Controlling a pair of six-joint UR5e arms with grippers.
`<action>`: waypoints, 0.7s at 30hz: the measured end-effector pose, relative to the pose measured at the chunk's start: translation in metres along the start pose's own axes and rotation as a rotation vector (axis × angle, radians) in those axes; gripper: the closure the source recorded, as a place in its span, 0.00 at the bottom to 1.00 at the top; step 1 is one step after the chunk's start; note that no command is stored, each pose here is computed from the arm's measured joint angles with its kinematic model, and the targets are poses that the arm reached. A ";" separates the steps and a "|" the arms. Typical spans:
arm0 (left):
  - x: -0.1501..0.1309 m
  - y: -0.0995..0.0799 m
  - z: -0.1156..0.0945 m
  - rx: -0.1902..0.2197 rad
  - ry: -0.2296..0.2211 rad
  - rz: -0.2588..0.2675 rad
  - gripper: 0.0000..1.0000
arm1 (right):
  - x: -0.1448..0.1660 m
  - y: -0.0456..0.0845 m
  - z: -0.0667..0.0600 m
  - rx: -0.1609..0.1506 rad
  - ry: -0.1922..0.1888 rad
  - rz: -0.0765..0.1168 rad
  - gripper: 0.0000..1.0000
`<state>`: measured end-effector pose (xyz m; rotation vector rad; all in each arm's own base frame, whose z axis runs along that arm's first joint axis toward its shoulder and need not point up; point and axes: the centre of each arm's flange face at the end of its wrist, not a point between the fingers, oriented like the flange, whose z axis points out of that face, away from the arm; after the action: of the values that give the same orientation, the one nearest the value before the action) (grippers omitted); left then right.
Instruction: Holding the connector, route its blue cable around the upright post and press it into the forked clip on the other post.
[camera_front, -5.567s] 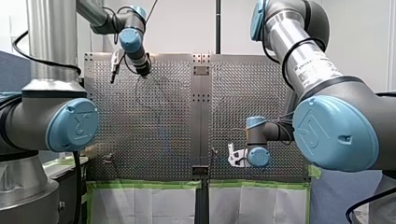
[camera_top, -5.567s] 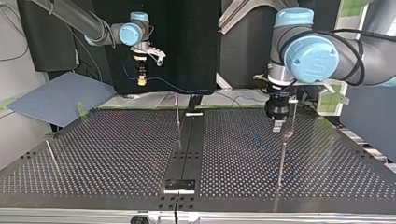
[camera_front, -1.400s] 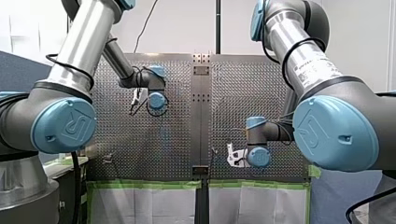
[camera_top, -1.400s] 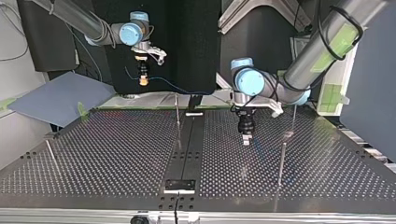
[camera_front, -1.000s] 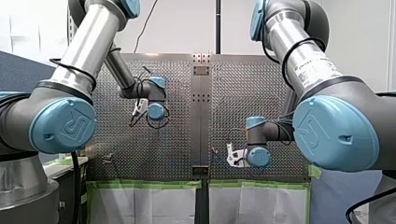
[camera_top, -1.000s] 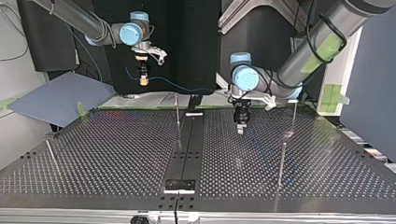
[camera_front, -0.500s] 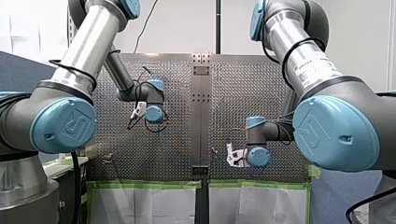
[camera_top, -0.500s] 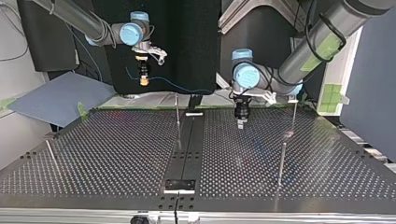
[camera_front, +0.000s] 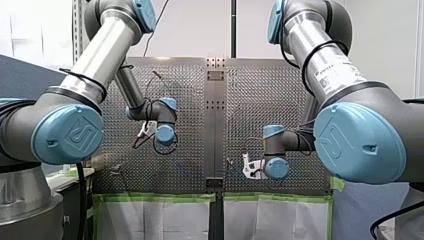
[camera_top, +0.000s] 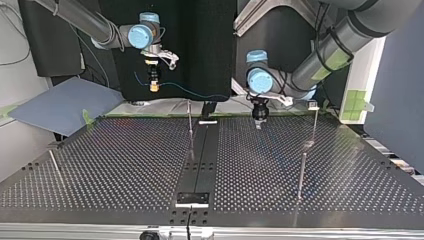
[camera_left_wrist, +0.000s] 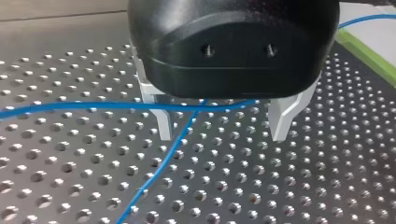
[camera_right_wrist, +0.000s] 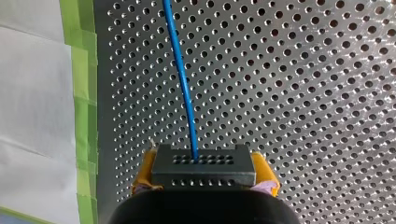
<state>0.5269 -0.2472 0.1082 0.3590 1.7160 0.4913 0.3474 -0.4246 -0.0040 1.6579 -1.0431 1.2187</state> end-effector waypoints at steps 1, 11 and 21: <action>0.002 -0.001 0.000 0.000 0.002 0.001 0.00 | 0.000 0.000 0.000 0.000 0.000 0.000 1.00; 0.007 -0.006 0.003 0.002 0.010 0.016 0.00 | 0.000 -0.001 -0.001 0.002 -0.001 -0.001 1.00; 0.022 -0.024 0.016 -0.001 0.077 0.070 0.00 | 0.000 -0.002 -0.001 0.004 -0.006 -0.004 1.00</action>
<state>0.5393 -0.2550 0.0745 0.4046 1.7823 0.5629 0.3488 -0.4226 -0.0042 1.6668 -1.0408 1.2151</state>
